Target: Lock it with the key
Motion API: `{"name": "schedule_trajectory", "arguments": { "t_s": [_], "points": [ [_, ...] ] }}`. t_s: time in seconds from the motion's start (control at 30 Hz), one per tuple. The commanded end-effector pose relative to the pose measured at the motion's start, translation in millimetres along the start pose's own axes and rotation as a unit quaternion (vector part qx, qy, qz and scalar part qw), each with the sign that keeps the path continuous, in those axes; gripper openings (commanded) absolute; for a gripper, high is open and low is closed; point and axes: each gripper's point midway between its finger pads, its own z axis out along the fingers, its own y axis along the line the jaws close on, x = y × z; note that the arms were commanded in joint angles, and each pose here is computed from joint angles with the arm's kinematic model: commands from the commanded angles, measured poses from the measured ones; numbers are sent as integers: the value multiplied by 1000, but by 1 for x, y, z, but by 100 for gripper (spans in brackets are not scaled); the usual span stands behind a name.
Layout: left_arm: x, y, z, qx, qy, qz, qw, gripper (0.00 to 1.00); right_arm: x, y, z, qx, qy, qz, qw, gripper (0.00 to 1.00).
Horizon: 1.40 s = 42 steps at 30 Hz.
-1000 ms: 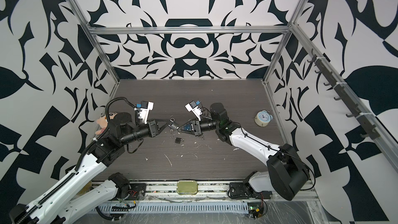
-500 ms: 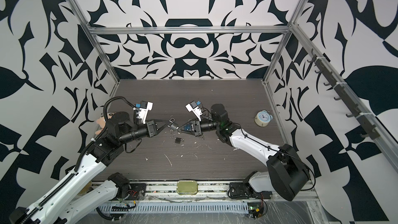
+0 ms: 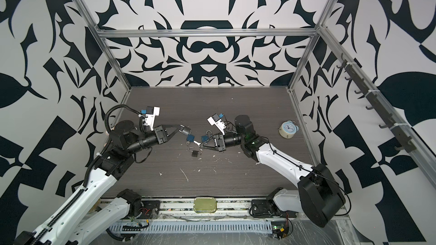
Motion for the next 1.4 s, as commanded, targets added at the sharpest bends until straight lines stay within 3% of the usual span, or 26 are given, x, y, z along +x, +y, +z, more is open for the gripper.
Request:
{"name": "schedule_trajectory", "arguments": {
  "t_s": [0.0,0.33,0.53,0.83,0.97,1.37],
  "points": [
    [-6,-15,-2,33,-9,9,999,0,-1,9,-8,8,-6,-24,1000,0],
    [11,14,32,-6,83,-7,997,0,-41,-39,-78,178,-139,5,974,0],
    [28,25,83,-23,156,6,988,0,-60,-62,-142,246,-229,55,940,0],
    [68,47,186,-37,281,11,959,0,-59,-84,-235,306,-340,118,881,0],
    [85,57,233,-31,326,1,945,0,-55,-91,-252,328,-359,126,865,0],
    [133,91,321,-25,413,-32,910,0,-52,-109,-260,352,-359,141,853,0]
  ]
}}
